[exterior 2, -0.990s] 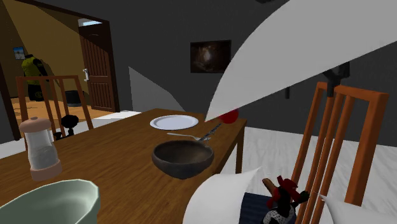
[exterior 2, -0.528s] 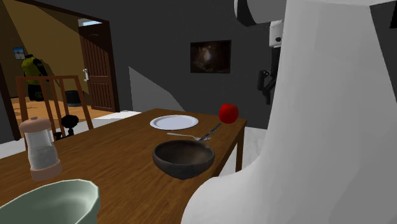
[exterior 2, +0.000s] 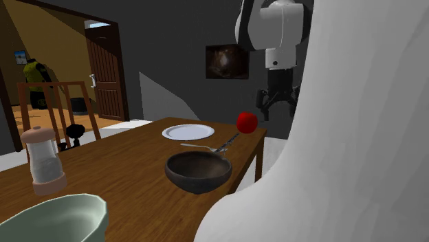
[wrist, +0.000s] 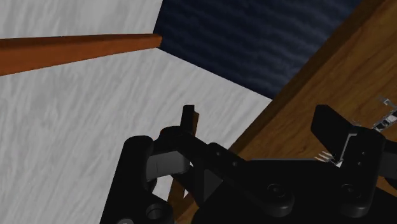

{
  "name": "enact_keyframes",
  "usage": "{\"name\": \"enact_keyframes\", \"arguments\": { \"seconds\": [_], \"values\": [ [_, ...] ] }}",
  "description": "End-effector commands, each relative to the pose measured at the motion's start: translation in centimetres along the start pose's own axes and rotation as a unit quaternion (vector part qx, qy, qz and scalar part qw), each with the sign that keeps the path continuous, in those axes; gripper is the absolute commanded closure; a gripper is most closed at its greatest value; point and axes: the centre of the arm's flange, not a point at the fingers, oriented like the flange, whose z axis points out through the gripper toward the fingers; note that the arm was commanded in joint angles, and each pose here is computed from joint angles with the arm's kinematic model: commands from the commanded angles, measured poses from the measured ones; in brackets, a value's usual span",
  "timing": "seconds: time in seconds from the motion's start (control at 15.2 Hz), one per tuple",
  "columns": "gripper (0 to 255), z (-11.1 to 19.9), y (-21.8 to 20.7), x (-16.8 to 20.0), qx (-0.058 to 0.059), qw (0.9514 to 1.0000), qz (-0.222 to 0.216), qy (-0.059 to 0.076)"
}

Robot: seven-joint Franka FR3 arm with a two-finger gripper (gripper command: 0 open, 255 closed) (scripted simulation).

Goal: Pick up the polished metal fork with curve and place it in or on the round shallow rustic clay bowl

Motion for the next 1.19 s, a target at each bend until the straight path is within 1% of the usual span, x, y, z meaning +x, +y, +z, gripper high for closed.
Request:
{"name": "enact_keyframes", "arguments": {
  "seconds": [0.0, 0.13, 0.26, 0.4, 0.53, 0.66, 0.79, 0.92, 1.12],
  "values": [
    [0, 1.1, -1.1, 2.1, 0.002, 0.9995, -0.033, 0.0],
    [0, 2.0, -2.3, 4.2, 0.003, 0.9979, -0.064, 0.001],
    [0, 3.0, -3.7, 6.2, 0.004, 0.9954, -0.096, 0.001],
    [0, 4.0, -5.2, 8.1, 0.006, 0.9919, -0.127, 0.001],
    [0, 4.9, -6.8, 9.9, 0.007, 0.9874, -0.158, 0.001],
    [0, 5.9, -8.5, 11.7, 0.009, 0.9819, -0.189, 0.001],
    [0, 6.8, -10.3, 13.3, 0.01, 0.9754, -0.22, 0.001],
    [0, 7.8, -12.2, 14.8, 0.012, 0.968, -0.251, 0.001],
    [0, 9.2, -15.3, 16.8, 0.014, 0.955, -0.296, 0.001]
  ]
}}
